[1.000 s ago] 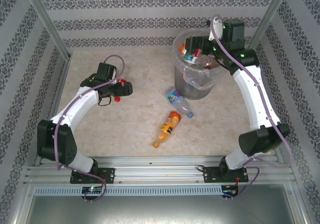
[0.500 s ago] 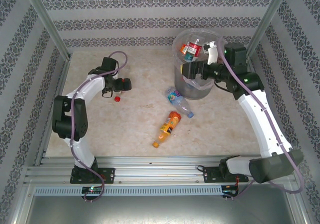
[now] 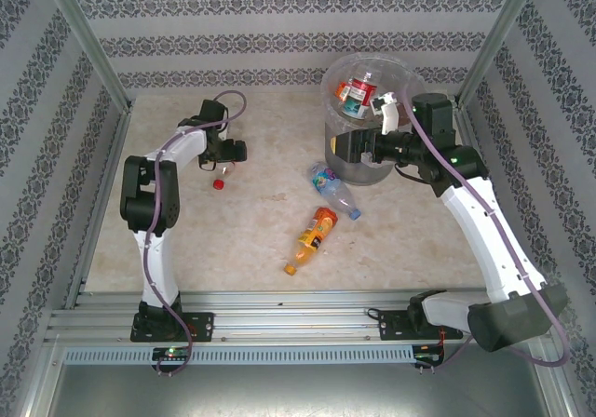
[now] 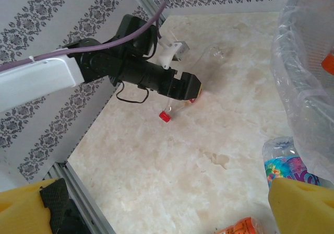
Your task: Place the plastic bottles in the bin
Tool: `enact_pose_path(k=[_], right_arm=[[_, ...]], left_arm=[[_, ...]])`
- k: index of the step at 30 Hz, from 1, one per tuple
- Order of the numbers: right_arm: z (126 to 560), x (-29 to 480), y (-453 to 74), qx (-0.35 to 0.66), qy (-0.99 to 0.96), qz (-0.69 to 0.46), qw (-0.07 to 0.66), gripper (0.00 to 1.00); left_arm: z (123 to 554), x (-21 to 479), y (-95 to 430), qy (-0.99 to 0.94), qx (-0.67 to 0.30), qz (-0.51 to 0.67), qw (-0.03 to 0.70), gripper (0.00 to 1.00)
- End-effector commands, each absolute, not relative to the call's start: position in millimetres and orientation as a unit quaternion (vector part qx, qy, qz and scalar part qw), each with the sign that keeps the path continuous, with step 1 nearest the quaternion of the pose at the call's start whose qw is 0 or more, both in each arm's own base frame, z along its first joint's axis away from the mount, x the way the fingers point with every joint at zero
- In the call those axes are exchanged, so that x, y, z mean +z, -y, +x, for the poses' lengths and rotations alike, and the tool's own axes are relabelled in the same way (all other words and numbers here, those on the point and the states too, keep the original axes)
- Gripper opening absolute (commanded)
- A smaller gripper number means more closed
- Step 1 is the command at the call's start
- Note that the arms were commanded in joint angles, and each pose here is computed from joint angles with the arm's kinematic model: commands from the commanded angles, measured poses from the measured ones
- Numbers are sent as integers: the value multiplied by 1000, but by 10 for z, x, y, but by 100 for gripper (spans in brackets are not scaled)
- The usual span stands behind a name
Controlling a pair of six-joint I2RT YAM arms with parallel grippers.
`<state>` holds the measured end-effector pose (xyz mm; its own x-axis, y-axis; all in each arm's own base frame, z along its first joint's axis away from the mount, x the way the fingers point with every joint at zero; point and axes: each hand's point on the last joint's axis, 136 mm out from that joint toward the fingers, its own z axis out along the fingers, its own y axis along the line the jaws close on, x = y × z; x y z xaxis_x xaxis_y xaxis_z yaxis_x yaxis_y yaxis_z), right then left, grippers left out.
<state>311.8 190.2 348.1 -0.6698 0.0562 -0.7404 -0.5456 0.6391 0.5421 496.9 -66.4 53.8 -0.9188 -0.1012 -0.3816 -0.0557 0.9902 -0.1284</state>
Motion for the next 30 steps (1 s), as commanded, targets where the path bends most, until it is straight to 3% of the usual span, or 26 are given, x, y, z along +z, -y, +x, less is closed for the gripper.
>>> enact_pose_path(k=[1, 4, 8, 13, 21, 30], right_arm=[[3047, 3520, -1931, 405, -817, -155, 381, 98], [3060, 3516, -1919, 402, -818, -151, 382, 98], [3088, 3501, -1900, 398, -821, -141, 384, 98], [3186, 3485, -1826, 388, -827, -99, 395, 98], [3344, 3499, -1943, 438, -816, -56, 374, 98], [3552, 3540, -2265, 472, -807, -53, 351, 98]], left_arm=[[4935, 514, 544, -982, -38, -39, 181, 84], [4897, 472, 528, -983, -34, -41, 174, 80], [4872, 482, 554, -982, -44, -45, 178, 66], [4874, 723, 662, -973, -82, -50, 211, 57], [4714, 1412, 1127, -932, -213, -27, 293, 58], [4169, 2268, 1901, -864, -358, 51, 351, 57]])
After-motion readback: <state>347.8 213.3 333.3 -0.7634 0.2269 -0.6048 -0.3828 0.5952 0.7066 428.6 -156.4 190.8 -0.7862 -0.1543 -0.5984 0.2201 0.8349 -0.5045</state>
